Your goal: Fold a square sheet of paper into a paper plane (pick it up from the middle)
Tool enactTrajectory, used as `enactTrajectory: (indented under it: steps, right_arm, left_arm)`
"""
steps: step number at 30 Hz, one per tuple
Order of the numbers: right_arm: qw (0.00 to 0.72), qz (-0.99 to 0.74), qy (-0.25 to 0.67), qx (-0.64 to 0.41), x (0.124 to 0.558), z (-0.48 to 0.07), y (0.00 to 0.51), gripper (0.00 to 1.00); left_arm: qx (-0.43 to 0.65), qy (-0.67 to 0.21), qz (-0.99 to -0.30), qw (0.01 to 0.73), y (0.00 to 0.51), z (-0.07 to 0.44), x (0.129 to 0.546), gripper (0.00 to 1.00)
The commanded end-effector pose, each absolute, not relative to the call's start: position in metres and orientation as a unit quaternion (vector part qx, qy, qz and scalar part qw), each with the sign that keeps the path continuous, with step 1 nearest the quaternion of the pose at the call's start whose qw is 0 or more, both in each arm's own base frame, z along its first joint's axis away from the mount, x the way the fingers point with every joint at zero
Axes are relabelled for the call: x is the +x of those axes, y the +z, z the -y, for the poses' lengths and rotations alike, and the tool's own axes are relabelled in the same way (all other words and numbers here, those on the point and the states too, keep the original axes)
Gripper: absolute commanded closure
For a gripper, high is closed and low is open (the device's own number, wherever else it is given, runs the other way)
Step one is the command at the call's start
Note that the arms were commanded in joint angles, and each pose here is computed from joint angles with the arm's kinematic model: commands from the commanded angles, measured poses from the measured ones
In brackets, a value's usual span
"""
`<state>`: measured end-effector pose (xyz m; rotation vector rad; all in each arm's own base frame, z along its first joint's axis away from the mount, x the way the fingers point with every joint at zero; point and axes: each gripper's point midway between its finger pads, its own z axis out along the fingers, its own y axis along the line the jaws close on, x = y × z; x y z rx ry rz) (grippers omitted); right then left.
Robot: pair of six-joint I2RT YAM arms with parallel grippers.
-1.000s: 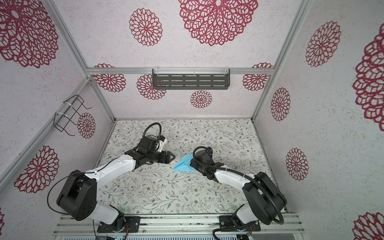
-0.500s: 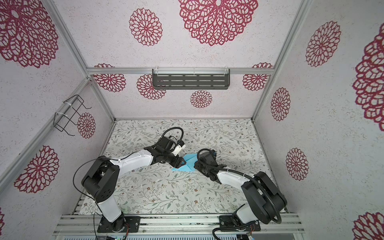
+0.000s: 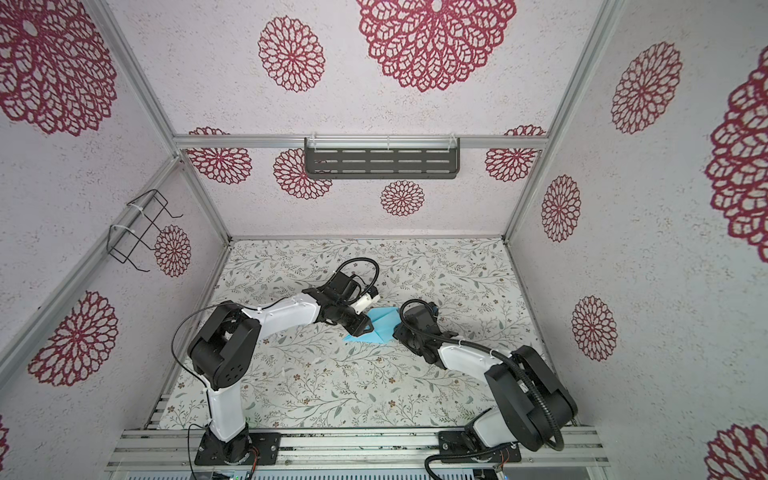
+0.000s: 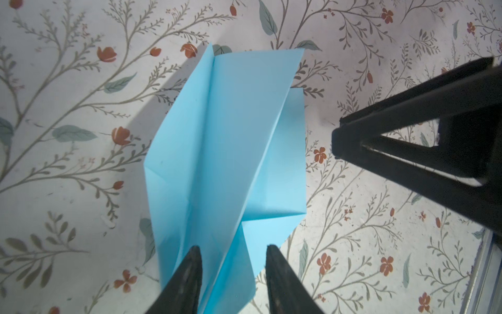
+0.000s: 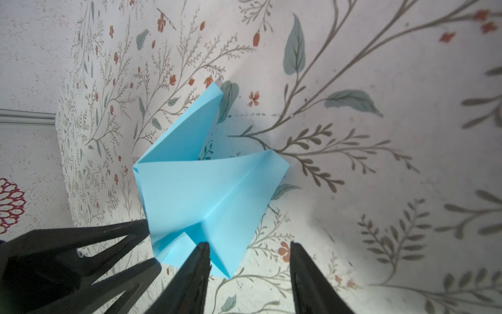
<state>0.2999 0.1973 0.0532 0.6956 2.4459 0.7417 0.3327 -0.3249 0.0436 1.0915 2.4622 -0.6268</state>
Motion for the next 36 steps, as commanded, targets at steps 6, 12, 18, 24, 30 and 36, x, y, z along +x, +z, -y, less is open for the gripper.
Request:
enactTrajectory:
  steps: [6, 12, 18, 24, 30, 36]
  right_arm:
    - [0.257, -0.884, 0.293, 0.260, 0.304, -0.198, 0.068, 0.49]
    - [0.256, -0.883, 0.293, 0.260, 0.304, -0.198, 0.068, 0.49]
    - [0.262, -0.882, 0.293, 0.259, 0.306, -0.196, 0.071, 0.50]
    - [0.281, -0.882, 0.283, 0.249, 0.311, -0.188, 0.077, 0.49]
    - [0.318, -0.883, 0.274, 0.210, 0.321, -0.184, 0.090, 0.46]
    - [0.342, -0.886, 0.250, 0.187, 0.328, -0.177, 0.098, 0.43]
  left_arm:
    - [0.416, -0.203, -0.872, 0.156, 0.020, 0.325, 0.331, 0.68]
    - [0.418, -0.198, -0.873, 0.158, 0.019, 0.326, 0.331, 0.77]
    - [0.404, -0.202, -0.877, 0.166, 0.030, 0.327, 0.333, 0.91]
    - [0.296, -0.179, -0.913, 0.215, 0.069, 0.306, 0.353, 0.96]
    - [0.110, -0.094, -0.954, 0.261, 0.083, 0.258, 0.373, 0.98]
    - [-0.014, -0.001, -0.964, 0.266, 0.075, 0.221, 0.393, 0.95]
